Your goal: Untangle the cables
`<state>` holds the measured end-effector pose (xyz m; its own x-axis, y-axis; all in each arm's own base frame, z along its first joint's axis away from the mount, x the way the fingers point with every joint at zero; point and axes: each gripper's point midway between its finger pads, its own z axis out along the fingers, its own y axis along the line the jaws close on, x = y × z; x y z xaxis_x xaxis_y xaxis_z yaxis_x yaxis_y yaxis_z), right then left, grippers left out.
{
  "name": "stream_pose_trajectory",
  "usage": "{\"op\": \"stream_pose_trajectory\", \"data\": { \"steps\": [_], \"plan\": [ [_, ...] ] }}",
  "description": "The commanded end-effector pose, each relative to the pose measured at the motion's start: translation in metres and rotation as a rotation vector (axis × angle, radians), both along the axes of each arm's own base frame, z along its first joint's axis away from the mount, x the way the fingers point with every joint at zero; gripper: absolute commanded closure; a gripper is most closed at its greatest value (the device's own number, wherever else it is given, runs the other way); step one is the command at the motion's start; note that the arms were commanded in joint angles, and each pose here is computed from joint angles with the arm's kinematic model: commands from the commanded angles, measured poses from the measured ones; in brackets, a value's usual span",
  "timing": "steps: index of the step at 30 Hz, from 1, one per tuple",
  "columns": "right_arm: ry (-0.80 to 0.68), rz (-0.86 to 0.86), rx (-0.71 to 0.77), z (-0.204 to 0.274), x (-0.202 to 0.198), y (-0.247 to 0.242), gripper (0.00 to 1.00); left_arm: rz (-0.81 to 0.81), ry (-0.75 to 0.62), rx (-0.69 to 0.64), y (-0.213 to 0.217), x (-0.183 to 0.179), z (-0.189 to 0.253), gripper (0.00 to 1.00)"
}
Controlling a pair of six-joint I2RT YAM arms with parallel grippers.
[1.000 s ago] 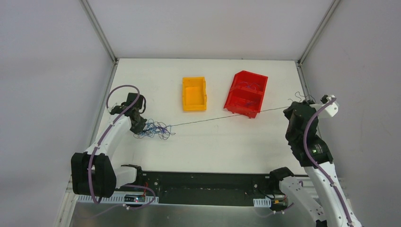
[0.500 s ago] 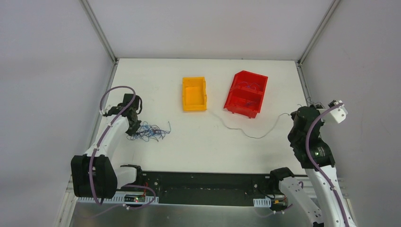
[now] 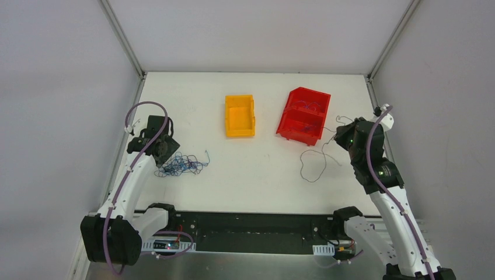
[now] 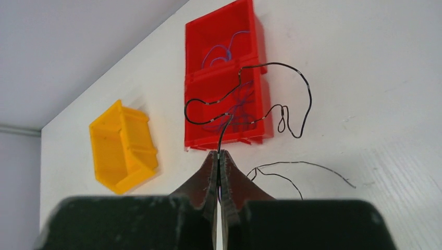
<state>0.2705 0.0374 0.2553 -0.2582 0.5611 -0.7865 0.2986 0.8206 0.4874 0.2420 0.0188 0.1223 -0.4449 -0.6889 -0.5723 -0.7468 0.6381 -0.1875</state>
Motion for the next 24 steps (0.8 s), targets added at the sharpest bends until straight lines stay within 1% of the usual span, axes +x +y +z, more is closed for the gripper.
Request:
{"op": "stream_pose_trajectory", "data": {
  "steps": [1, 2, 4, 6, 9, 11, 14, 17, 24],
  "plan": [
    [-0.165, 0.245, 0.079, 0.067, 0.005, 0.044, 1.00, -0.135, -0.020, -0.044, -0.023, 0.017, 0.009, 0.30],
    [-0.182, 0.295, 0.091, 0.079, 0.005, 0.053, 1.00, -0.148, -0.019, -0.060, -0.027, 0.018, 0.008, 0.25],
    [-0.196, 0.437, 0.129, 0.099, 0.007, 0.080, 1.00, -0.172, -0.035, -0.090, -0.034, 0.022, 0.007, 0.20],
    [-0.212, 0.591, 0.177, 0.125, 0.004, 0.108, 1.00, -0.200, -0.074, -0.124, -0.043, 0.027, 0.009, 0.17],
    [-0.230, 0.694, 0.223, 0.151, 0.008, 0.134, 1.00, -0.242, -0.124, -0.163, -0.053, 0.034, 0.016, 0.14],
    [-0.262, 0.731, 0.234, 0.167, 0.011, 0.147, 1.00, -0.266, -0.142, -0.195, -0.061, 0.037, 0.021, 0.14],
    [-0.298, 0.778, 0.261, 0.188, 0.020, 0.166, 1.00, -0.281, -0.161, -0.209, -0.066, 0.039, 0.025, 0.11],
    [-0.325, 0.819, 0.272, 0.210, 0.031, 0.184, 1.00, -0.287, -0.190, -0.223, -0.069, 0.038, 0.030, 0.02],
    [-0.382, 0.855, 0.325, 0.257, 0.066, 0.212, 1.00, -0.299, -0.225, -0.224, -0.069, 0.033, 0.036, 0.01]
  ]
}}
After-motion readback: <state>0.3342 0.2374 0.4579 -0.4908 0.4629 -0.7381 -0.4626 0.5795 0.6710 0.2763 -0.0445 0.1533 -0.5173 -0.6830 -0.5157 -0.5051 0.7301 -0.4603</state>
